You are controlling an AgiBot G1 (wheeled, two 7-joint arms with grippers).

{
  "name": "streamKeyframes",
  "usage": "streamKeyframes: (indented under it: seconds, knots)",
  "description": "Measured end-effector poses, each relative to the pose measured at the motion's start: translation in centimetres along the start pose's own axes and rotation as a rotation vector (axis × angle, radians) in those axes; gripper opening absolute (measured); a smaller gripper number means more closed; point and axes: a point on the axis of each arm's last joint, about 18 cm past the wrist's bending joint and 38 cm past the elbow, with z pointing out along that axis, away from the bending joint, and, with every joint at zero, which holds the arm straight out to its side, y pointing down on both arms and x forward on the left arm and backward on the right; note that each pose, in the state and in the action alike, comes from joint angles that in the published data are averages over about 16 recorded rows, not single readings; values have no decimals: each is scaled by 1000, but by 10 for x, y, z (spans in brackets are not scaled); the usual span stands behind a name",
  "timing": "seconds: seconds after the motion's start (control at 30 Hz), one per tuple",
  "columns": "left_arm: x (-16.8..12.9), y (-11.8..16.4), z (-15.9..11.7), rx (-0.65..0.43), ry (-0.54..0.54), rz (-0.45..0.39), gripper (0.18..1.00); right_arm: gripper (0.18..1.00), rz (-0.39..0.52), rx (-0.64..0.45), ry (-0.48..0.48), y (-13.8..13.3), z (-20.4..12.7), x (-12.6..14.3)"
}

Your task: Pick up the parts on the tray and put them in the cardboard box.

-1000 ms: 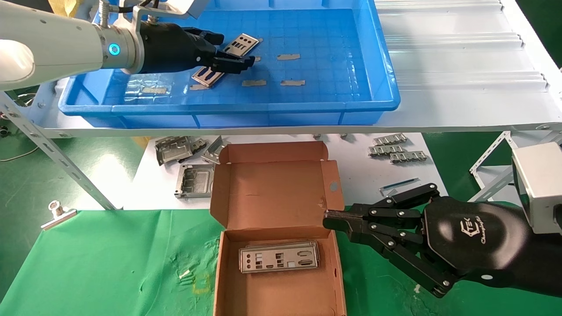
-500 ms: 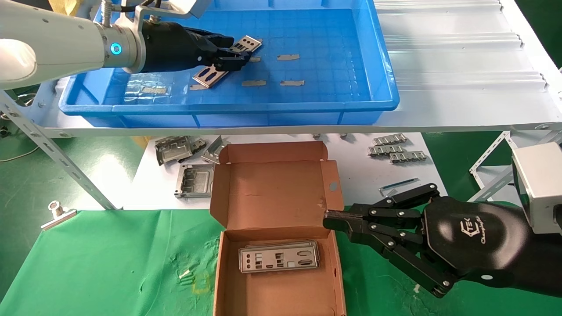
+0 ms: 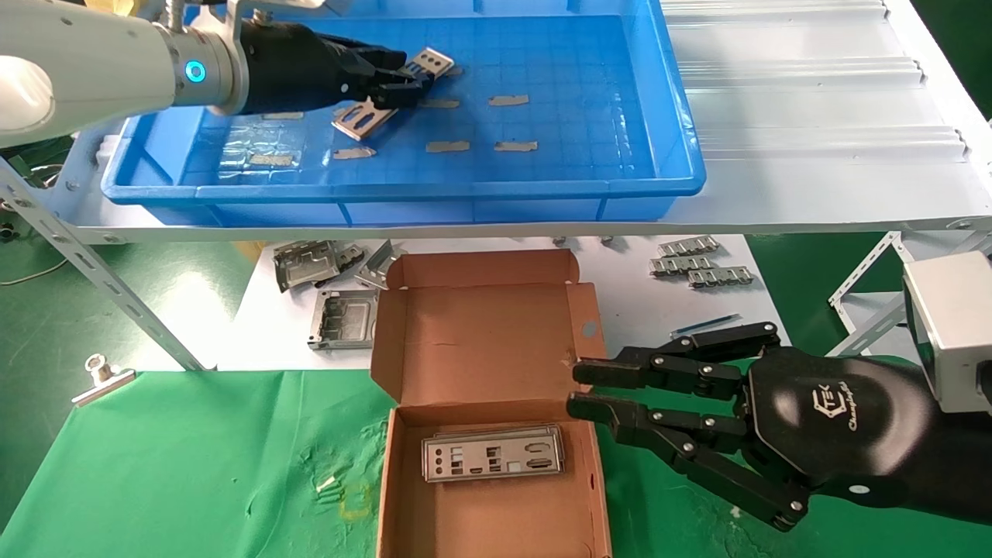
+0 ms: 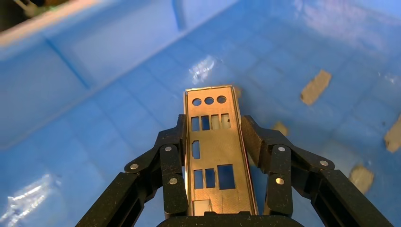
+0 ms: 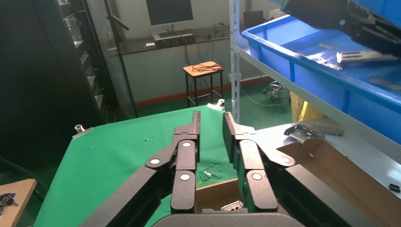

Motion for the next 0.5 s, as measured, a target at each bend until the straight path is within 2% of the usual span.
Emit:
streamKeyframes:
  seconds: [0.27, 0.5]
  knots:
    - [-5, -22, -15, 61, 31, 4, 452, 397, 0, 0, 0, 0, 0, 0]
    - [5, -33, -42, 120, 170, 47, 451, 552, 0, 0, 0, 0, 0, 0]
